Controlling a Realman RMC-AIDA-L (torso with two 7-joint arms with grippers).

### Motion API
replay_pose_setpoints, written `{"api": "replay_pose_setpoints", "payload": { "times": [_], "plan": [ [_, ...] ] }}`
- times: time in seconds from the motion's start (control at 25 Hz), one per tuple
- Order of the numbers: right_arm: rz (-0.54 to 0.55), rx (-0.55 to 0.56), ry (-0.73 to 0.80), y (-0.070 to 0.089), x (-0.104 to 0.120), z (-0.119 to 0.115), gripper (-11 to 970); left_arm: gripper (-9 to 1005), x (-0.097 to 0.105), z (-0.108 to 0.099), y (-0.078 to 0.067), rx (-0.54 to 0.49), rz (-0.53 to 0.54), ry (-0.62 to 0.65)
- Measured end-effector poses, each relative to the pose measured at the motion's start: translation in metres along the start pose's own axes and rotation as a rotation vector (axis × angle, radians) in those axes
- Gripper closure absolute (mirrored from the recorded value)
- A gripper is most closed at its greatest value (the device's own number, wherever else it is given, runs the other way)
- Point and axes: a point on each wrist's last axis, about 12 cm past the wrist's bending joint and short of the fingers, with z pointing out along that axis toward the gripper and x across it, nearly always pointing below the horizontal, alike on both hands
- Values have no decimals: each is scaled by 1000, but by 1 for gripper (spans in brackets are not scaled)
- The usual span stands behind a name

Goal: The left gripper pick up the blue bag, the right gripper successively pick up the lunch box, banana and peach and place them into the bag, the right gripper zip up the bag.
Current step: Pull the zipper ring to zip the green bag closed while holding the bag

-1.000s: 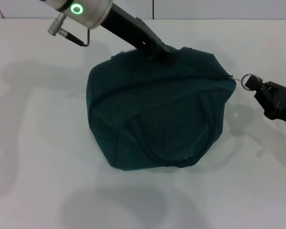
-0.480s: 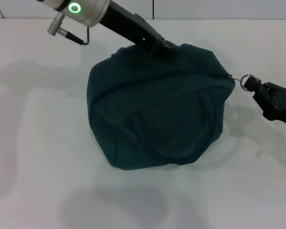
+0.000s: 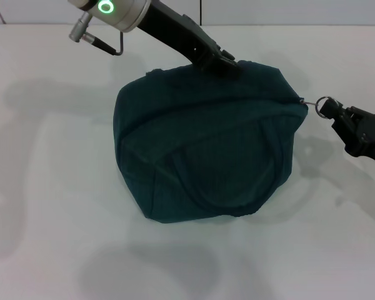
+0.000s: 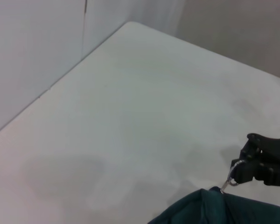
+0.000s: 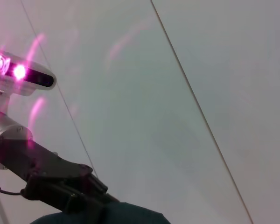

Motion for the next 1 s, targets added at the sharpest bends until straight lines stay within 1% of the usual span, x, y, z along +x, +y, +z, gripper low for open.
{"api": "replay_pose_setpoints", "payload": {
  "times": [0.04, 0.24, 0.48, 0.6, 0.8, 1.0],
  "plan": [
    [0, 0, -1, 0, 0, 0, 955, 678, 1, 0, 0, 0, -1, 5],
    [-1, 0, 0, 0, 0, 1, 955, 748, 2, 3, 1, 3, -4, 31],
    [-1, 4, -5, -1, -1, 0, 955, 908, 2, 5, 0, 10, -5, 40],
    [-1, 13, -12, -2, -2, -3, 955, 943, 2, 5, 0, 14, -7, 42],
    [0, 34, -12, -4, -2, -4, 955, 943, 1, 2, -2, 27, -9, 43],
    [-1, 70, 30, -9, 3, -2, 955, 943, 0, 0, -2, 33, -9, 45]
  ]
}}
